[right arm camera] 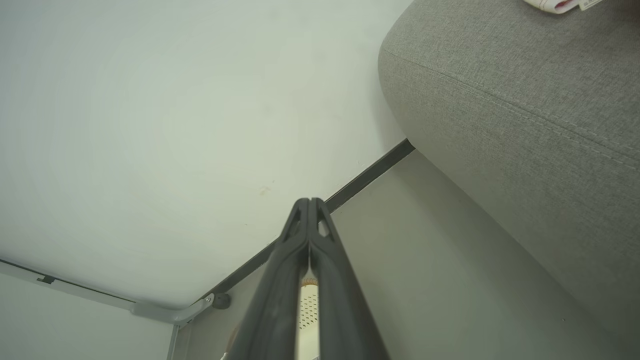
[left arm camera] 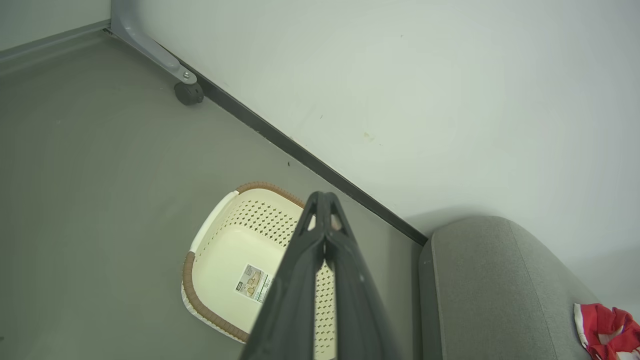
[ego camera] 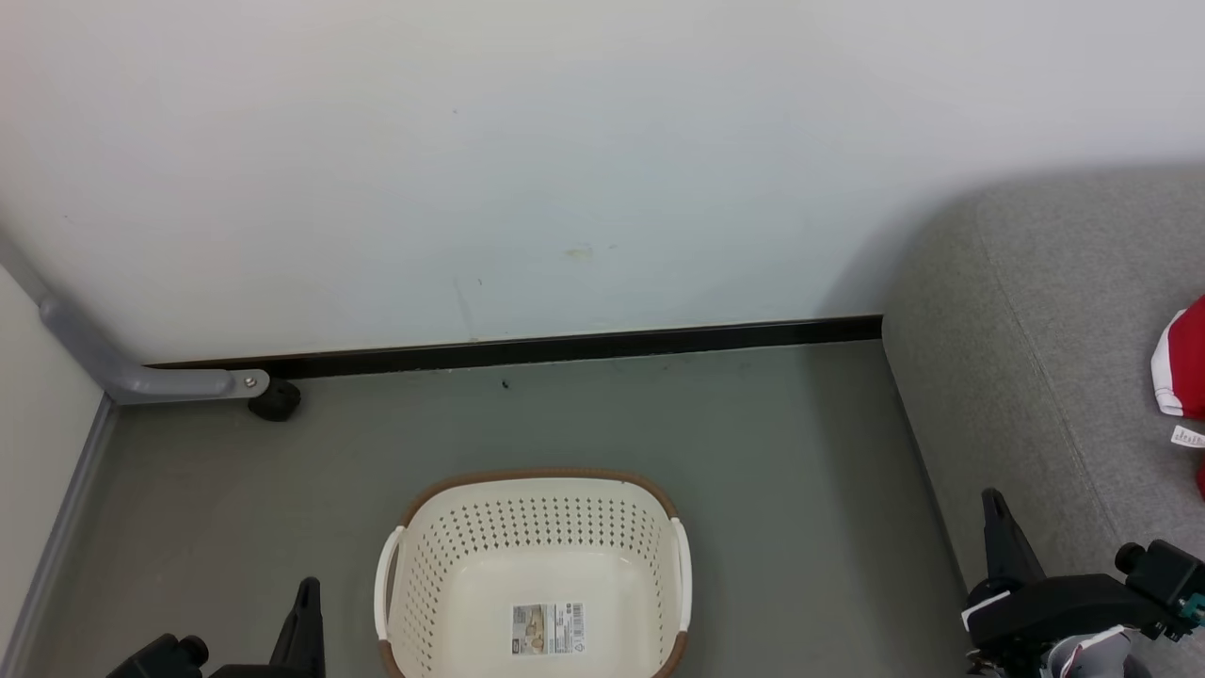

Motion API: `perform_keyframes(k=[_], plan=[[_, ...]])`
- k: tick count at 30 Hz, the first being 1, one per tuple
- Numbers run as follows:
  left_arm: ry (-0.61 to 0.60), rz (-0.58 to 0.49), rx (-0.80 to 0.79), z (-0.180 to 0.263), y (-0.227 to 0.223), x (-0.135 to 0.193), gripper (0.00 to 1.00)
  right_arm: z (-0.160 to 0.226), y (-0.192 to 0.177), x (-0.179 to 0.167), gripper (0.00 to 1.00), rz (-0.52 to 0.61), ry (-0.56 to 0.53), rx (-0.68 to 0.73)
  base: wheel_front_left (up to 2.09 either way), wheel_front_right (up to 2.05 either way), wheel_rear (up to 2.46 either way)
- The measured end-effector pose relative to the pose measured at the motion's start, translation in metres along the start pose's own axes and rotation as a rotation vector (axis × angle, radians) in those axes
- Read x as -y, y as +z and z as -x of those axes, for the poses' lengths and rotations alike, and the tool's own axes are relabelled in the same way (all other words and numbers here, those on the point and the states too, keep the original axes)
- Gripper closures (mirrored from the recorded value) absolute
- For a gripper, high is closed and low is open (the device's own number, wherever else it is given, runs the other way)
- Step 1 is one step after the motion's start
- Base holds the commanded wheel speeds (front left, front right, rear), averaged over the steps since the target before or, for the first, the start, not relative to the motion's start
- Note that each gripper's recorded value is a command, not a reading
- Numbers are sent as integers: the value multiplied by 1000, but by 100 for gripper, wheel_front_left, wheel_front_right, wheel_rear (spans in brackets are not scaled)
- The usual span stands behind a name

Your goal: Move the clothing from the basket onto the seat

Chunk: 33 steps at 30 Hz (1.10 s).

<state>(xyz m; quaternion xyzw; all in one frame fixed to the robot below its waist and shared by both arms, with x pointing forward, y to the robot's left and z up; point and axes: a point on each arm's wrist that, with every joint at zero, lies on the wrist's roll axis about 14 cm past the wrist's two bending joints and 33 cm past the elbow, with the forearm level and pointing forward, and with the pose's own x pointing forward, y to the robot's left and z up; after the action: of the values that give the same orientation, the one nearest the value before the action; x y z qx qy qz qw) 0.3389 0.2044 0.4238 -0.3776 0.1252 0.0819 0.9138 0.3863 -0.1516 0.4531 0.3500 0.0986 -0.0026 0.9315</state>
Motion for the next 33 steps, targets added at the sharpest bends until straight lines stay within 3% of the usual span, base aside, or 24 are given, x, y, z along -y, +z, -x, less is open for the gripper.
perform_keyframes(k=[33], plan=[[-77, 438, -16, -12, 10, 24, 100, 4, 30, 14, 100, -490, -9, 58, 0, 0, 0]])
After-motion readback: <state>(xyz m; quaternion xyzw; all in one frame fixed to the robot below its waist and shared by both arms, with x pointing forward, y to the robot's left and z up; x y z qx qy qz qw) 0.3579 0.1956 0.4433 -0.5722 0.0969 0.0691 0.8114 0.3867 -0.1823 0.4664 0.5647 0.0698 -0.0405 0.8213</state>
